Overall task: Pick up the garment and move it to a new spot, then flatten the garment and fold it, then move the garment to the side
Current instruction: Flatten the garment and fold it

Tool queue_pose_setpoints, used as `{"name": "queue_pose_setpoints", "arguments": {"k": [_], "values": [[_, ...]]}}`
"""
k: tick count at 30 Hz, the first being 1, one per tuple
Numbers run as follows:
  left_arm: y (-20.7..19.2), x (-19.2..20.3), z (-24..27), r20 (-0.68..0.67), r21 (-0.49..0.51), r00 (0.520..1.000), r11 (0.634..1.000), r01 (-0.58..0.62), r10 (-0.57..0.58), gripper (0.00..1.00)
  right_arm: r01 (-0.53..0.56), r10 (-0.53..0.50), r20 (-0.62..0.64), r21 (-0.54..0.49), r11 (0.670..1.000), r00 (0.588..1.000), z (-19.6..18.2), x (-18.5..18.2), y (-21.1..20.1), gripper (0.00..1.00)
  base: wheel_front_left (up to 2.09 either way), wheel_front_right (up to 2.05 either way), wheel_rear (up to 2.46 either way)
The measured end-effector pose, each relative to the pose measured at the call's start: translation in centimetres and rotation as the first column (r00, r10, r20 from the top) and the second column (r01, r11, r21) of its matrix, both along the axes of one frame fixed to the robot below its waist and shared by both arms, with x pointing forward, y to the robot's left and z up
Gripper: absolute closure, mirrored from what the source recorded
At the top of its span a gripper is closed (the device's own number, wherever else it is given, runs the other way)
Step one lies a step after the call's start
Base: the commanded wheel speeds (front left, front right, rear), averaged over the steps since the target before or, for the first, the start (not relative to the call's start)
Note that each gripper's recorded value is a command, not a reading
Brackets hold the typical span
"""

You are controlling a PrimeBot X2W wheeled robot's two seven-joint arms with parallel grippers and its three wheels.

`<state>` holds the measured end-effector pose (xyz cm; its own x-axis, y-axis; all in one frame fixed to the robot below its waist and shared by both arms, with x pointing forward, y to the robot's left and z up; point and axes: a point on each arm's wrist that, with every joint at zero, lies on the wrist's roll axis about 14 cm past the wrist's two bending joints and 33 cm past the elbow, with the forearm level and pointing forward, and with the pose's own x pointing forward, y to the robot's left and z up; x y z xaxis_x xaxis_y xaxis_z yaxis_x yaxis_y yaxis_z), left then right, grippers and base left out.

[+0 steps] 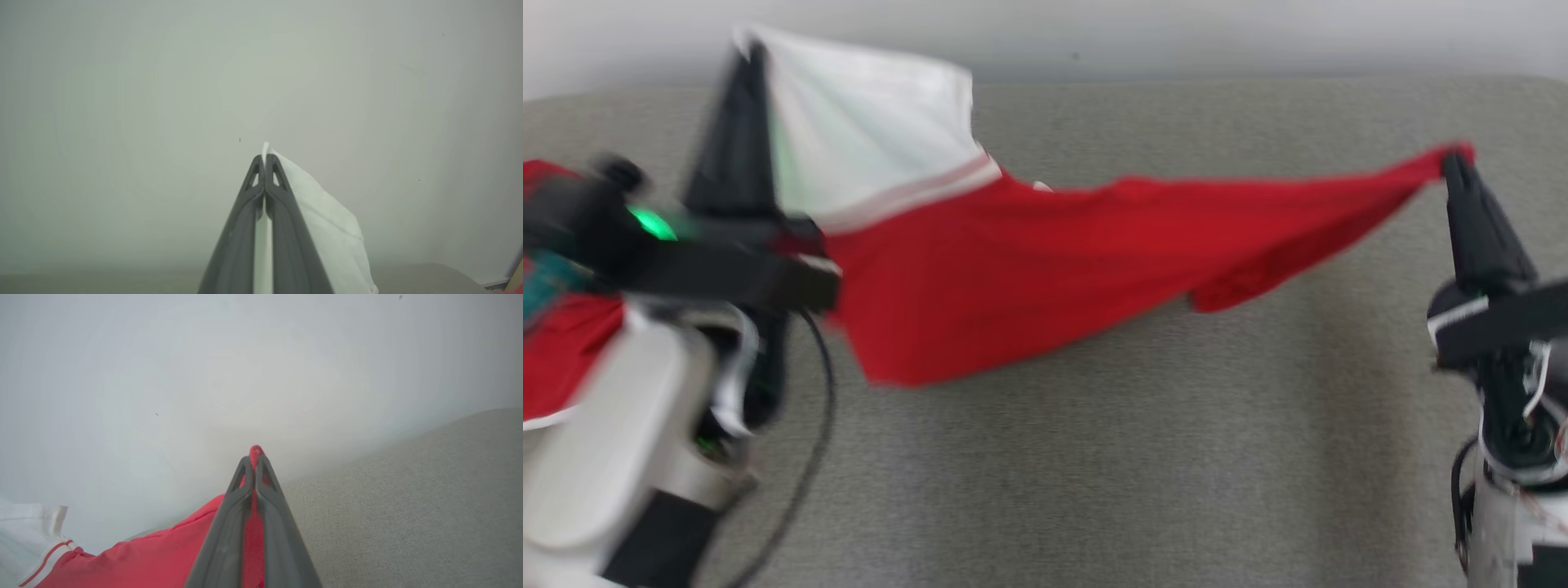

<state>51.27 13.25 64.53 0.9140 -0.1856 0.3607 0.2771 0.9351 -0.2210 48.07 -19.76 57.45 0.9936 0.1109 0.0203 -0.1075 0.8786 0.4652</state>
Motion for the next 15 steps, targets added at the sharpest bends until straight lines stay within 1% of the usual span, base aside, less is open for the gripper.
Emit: {"name": "queue_pose_setpoints", "arguments": {"k": [3,5,7,9,10,11,15], "values": [[-0.3,1.0,3.9,0.079,0.004,0.996,0.999,0.048,-0.048,1.0,-0.017,0.017,0.063,0.005,1.0,0.998,2.8,1.0,0.2,1.0,0.0,0.0,0.0],[-0.6,1.8,6.8,0.14,-0.018,0.986,0.995,0.096,-0.093,1.0,-0.038,0.037,0.094,0.006,0.999,0.995,4.3,2.2,0.6,1.0,0.0,0.0,0.0],[-1.2,2.9,8.1,0.151,0.019,0.977,0.989,0.149,-0.15,1.0,-0.071,0.072,0.093,-0.018,0.997,0.993,5.0,3.7,1.6,1.0,0.0,0.0,0.0],[-1.4,4.4,8.9,0.147,0.027,0.973,0.984,0.177,-0.179,1.0,-0.089,0.092,0.095,-0.038,0.995,0.991,5.5,5.5,2.2,1.0,0.0,0.0,0.0],[-1.4,5.3,9.3,0.155,0.051,0.971,0.983,0.177,-0.183,1.0,-0.09,0.094,0.097,-0.042,0.995,0.991,5.7,6.5,2.2,1.0,0.0,0.0,0.0],[-1.0,6.1,10.0,0.17,0.051,0.97,0.985,0.168,-0.174,1.0,-0.092,0.097,0.096,-0.052,0.994,0.991,5.9,7.5,2.2,1.0,0.0,0.0,0.0],[-0.1,9.3,12.7,0.264,0.01,0.954,0.99,0.142,-0.139,1.0,-0.031,0.047,0.172,-0.094,0.995,0.984,7.9,11.7,1.0,1.0,0.0,0.0,0.0]]}}
